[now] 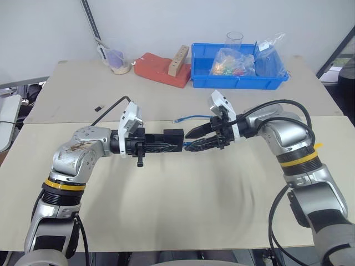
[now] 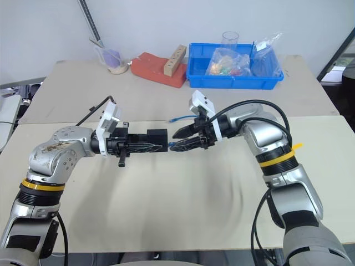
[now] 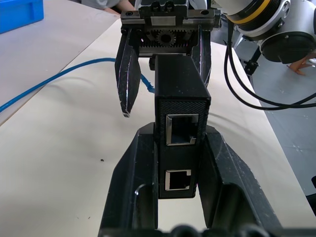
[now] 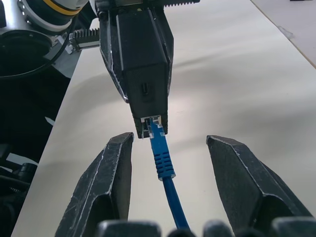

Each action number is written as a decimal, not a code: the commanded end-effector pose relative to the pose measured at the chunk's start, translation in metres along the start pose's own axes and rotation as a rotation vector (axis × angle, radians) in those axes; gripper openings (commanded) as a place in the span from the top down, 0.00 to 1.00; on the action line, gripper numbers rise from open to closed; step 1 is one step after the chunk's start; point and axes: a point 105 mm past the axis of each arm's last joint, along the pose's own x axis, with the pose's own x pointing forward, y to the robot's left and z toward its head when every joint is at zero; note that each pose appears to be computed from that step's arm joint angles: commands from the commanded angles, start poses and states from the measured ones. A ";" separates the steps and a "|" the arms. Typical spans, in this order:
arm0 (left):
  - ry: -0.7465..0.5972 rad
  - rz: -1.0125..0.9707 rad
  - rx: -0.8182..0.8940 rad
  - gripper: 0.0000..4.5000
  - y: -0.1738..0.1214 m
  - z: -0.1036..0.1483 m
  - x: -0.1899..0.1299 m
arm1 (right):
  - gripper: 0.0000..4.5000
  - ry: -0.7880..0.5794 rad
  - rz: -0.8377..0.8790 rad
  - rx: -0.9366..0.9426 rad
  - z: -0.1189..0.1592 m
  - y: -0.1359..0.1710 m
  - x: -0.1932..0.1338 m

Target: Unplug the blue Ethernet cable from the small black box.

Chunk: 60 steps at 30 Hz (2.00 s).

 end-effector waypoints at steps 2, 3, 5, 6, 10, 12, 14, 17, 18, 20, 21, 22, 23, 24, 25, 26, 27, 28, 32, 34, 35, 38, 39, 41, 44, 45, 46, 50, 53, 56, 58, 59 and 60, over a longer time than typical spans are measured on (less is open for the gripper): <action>-0.015 -0.037 0.071 0.88 -0.006 0.016 0.003 | 0.41 -0.023 0.014 -0.052 0.014 0.002 -0.002; -0.015 -0.038 0.072 0.88 -0.007 0.016 0.003 | 0.41 -0.024 0.014 -0.051 0.014 0.002 -0.003; -0.016 -0.040 0.071 0.88 -0.007 0.016 0.003 | 0.52 -0.023 0.016 -0.051 0.015 0.002 -0.003; -0.017 -0.041 0.071 0.88 -0.007 0.016 0.004 | 0.59 -0.023 0.017 -0.052 0.015 0.002 -0.002; -0.020 -0.047 0.073 0.88 -0.007 0.017 0.005 | 0.91 -0.024 0.026 -0.055 0.015 0.002 -0.002; -0.021 -0.048 0.074 0.88 -0.008 0.017 0.006 | 0.99 -0.020 0.034 -0.056 0.014 0.003 -0.001; -0.025 -0.049 0.074 0.88 -0.008 0.018 0.006 | 0.99 -0.014 0.041 -0.059 0.013 0.004 -0.001; -0.028 -0.049 0.074 0.88 -0.010 0.018 0.005 | 0.99 -0.008 0.055 -0.063 0.011 0.005 -0.002; -0.028 -0.050 0.073 0.88 -0.010 0.018 0.005 | 0.99 -0.007 0.058 -0.065 0.011 0.006 -0.002; -0.029 -0.049 0.073 0.88 -0.011 0.018 0.005 | 0.99 -0.007 0.058 -0.066 0.011 0.006 -0.003; -0.027 -0.044 0.073 0.88 -0.010 0.017 0.004 | 0.99 0.004 0.054 -0.076 0.009 0.005 -0.004; -0.026 -0.041 0.073 0.88 -0.010 0.016 0.004 | 0.99 0.012 0.052 -0.084 0.008 0.005 -0.005; -0.022 -0.032 0.072 0.88 -0.010 0.016 0.001 | 0.99 0.016 0.044 -0.083 0.007 0.005 -0.008; -0.017 -0.020 0.072 0.88 -0.010 0.015 -0.003 | 0.99 0.020 0.033 -0.080 0.006 0.004 -0.012; -0.014 -0.013 0.071 0.88 -0.010 0.015 -0.005 | 0.99 0.021 0.025 -0.077 0.005 0.004 -0.015; -0.011 -0.005 0.071 0.88 -0.010 0.015 -0.008 | 0.99 0.023 0.018 -0.075 0.004 0.004 -0.018; -0.008 0.012 0.068 0.88 -0.010 0.015 -0.014 | 0.99 0.029 0.001 -0.067 0.001 0.003 -0.025; -0.005 0.027 0.065 0.88 -0.010 0.015 -0.020 | 0.99 0.035 -0.015 -0.058 -0.002 0.003 -0.030; 0.008 0.070 0.050 0.88 -0.012 0.012 -0.035 | 0.99 0.064 -0.073 -0.025 -0.016 0.000 -0.046; 0.012 0.086 0.041 0.88 -0.013 0.009 -0.039 | 0.99 0.073 -0.094 -0.010 -0.023 -0.002 -0.049; 0.015 0.093 0.040 0.88 -0.013 0.008 -0.041 | 0.99 0.073 -0.101 -0.003 -0.025 -0.002 -0.050; 0.015 0.103 0.040 0.88 -0.013 0.008 -0.043 | 0.99 0.071 -0.102 0.003 -0.026 -0.002 -0.050; 0.014 0.105 0.040 0.88 -0.013 0.008 -0.043 | 0.99 0.071 -0.101 0.002 -0.026 -0.002 -0.050; 0.015 0.111 0.042 0.88 -0.013 0.008 -0.044 | 0.99 0.071 -0.102 0.000 -0.027 -0.002 -0.050; 0.017 0.125 0.051 0.88 -0.011 0.008 -0.045 | 0.99 0.076 -0.117 -0.014 -0.029 -0.004 -0.048; 0.013 0.139 0.051 0.88 -0.010 0.008 -0.046 | 0.99 0.078 -0.137 -0.020 -0.031 -0.007 -0.047; 0.012 0.154 0.052 0.88 -0.009 0.006 -0.047 | 0.99 0.080 -0.161 -0.029 -0.032 -0.010 -0.046; 0.022 0.221 0.069 0.88 -0.006 -0.007 -0.051 | 0.99 0.148 -0.306 -0.143 -0.050 -0.026 -0.043; 0.016 0.283 0.084 0.88 -0.003 -0.016 -0.051 | 0.99 0.209 -0.388 -0.231 -0.071 -0.031 -0.038; -0.003 0.328 0.097 0.88 -0.002 -0.020 -0.049 | 0.99 0.211 -0.387 -0.239 -0.086 -0.024 -0.031; -0.017 0.350 0.098 0.88 -0.001 -0.021 -0.048 | 0.74 0.180 -0.353 -0.203 -0.087 -0.016 -0.027; -0.024 0.359 0.098 0.88 0.000 -0.020 -0.048 | 0.66 0.173 -0.346 -0.203 -0.085 -0.014 -0.027; -0.030 0.368 0.100 0.88 0.000 -0.020 -0.047 | 0.56 0.169 -0.348 -0.210 -0.083 -0.012 -0.027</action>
